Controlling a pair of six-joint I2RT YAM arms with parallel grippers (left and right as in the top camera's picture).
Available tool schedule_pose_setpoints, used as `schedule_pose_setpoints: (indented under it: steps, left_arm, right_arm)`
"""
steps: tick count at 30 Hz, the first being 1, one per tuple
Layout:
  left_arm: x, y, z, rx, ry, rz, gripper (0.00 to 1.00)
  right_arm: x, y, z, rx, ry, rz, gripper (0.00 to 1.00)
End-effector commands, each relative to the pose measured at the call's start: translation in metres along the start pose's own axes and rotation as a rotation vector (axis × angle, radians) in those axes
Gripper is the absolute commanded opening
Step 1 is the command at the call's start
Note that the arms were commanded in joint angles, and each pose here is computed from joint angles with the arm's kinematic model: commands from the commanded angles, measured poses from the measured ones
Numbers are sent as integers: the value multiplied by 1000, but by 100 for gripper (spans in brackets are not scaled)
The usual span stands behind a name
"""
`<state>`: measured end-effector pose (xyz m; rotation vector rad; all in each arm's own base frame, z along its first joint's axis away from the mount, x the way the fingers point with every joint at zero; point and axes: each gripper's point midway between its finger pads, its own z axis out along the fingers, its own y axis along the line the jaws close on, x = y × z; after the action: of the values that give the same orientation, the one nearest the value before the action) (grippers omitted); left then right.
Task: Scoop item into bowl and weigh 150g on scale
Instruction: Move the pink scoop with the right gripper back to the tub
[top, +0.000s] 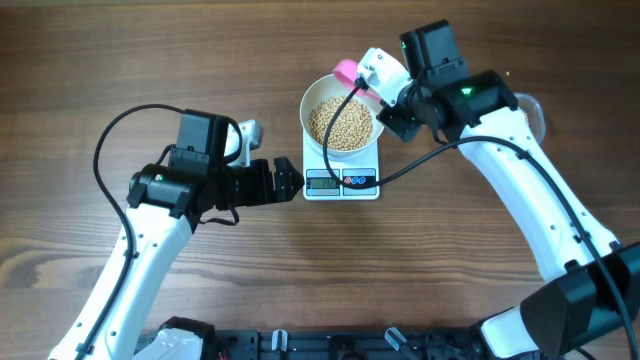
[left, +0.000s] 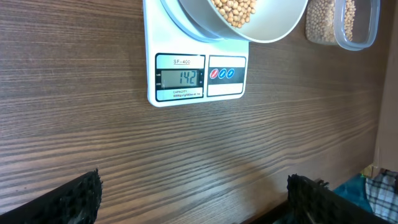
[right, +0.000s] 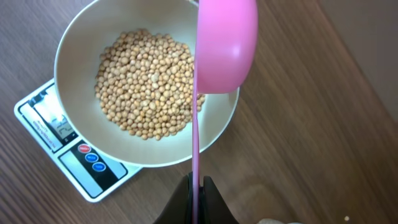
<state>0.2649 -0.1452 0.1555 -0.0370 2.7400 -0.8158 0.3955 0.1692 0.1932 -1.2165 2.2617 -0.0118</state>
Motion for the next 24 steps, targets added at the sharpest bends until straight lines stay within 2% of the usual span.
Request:
schedule_pose_setpoints:
  steps: [1, 8, 11, 15, 20, 22, 24]
  left_arm:
    - [-2, 3, 1, -11, -4, 15, 100]
    - [-2, 3, 1, -11, -4, 15, 100]
    - [-2, 3, 1, -11, -4, 15, 100]
    - [-2, 3, 1, -11, -4, 15, 100]
    - [-2, 3, 1, -11, -4, 15, 100]
    - [-2, 3, 1, -11, -4, 15, 100]
    - [-2, 3, 1, -11, -4, 15, 100]
  right_arm:
    - [-16, -8, -20, 40, -57, 27, 4]
    - [-16, -3, -20, -22, -82, 89, 4]
    - [-8, -18, -21, -9, -82, 225, 4]
    - [18, -57, -31, -14, -111, 465, 4]
    - [49, -116, -70, -92, -276, 728, 4]
    - [72, -133, -77, -60, -273, 809, 4]
    - [112, -153, -81, 41, -197, 889, 4]
